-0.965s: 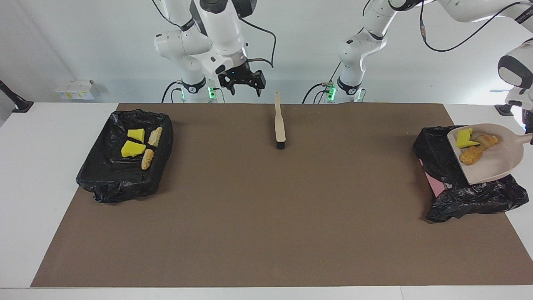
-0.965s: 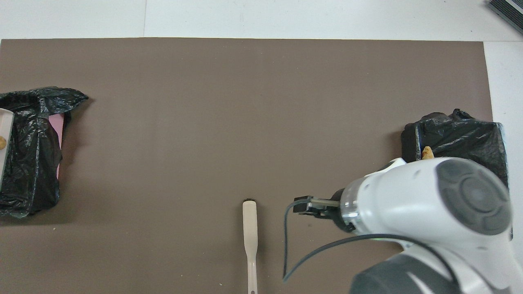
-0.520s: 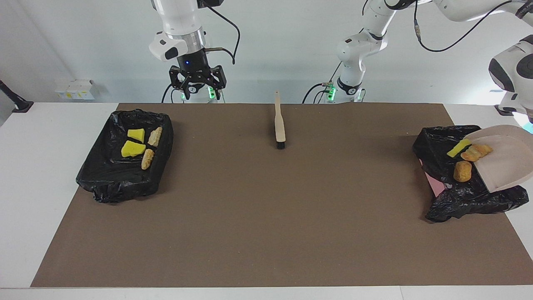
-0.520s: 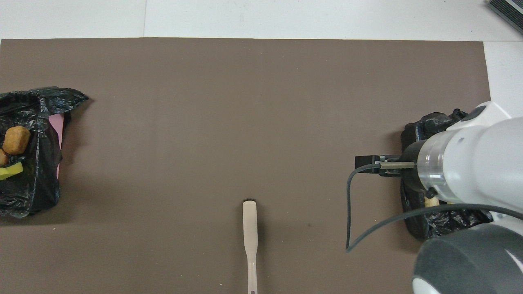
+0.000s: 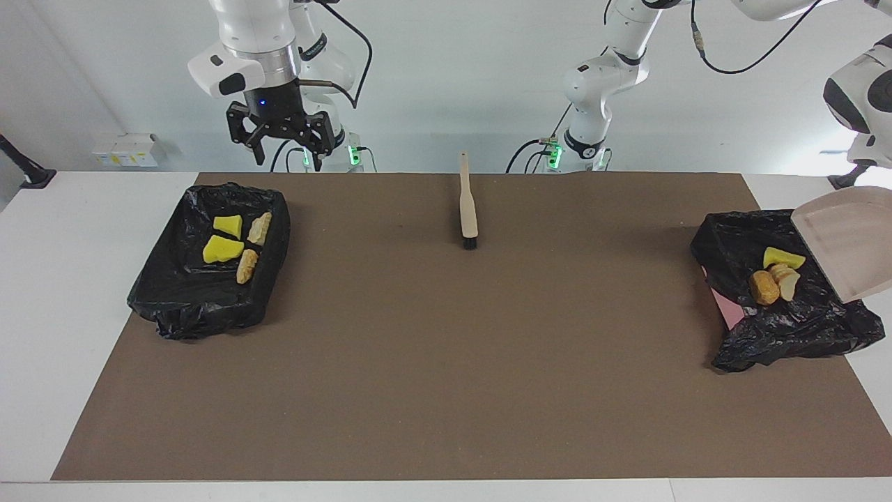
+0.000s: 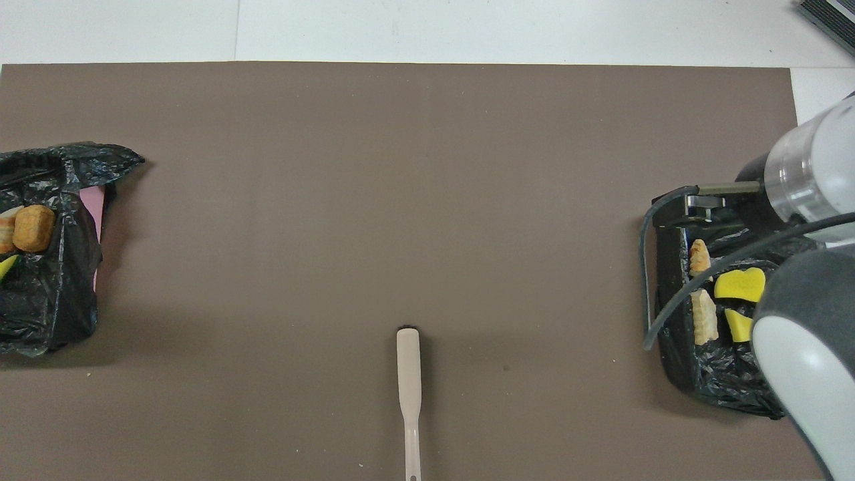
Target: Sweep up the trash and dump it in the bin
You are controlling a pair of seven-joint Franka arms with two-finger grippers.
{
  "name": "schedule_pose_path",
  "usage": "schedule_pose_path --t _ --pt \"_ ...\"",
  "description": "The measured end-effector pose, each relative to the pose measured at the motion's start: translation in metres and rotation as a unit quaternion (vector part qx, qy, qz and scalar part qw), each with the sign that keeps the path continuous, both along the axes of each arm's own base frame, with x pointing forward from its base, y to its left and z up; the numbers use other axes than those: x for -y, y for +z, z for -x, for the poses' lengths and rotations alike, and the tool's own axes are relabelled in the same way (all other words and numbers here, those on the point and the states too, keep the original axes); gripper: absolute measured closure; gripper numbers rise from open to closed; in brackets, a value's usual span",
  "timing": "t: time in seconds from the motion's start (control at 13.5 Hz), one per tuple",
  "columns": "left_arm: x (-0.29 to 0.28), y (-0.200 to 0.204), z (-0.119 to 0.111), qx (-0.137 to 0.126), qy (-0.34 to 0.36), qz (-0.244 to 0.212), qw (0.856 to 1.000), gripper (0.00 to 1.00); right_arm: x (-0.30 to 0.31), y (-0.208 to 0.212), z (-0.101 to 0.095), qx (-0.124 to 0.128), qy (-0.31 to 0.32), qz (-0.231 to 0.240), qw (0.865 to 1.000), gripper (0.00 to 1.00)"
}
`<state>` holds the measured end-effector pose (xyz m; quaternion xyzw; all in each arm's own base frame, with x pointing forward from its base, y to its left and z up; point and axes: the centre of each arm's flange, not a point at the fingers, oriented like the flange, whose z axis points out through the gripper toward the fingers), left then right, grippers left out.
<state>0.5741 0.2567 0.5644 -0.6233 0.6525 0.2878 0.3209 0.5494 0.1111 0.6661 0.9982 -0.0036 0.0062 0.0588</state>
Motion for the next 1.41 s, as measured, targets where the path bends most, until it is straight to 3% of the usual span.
schedule_pose_path --t 0.3,0.45,0.74,0.97,1.26,1.41 --pt "0.052 -0.002 -0.005 -0.021 0.038 -0.017 0.999 0.69 0.013 -0.004 0.003 -0.031 -0.010 -0.031 0.999 0.00" --pt "0.082 0.000 -0.007 -0.026 0.049 -0.038 0.998 0.69 0.029 -0.003 0.002 -0.034 -0.025 -0.048 0.998 0.00" --pt "0.134 0.011 -0.011 -0.006 0.057 -0.105 0.993 0.69 0.027 -0.006 0.007 -0.039 -0.025 -0.048 0.998 0.00" --pt "0.135 0.016 -0.011 0.001 0.055 -0.128 0.990 0.69 0.027 -0.007 0.008 -0.040 -0.025 -0.047 0.998 0.00" --pt "0.134 0.015 -0.011 0.003 0.056 -0.131 0.990 0.69 0.026 -0.007 0.008 -0.038 -0.024 -0.048 0.998 0.00" --pt "0.136 0.007 -0.009 0.019 0.078 -0.099 0.992 0.69 0.025 -0.006 0.008 -0.036 -0.023 -0.048 0.998 0.00"
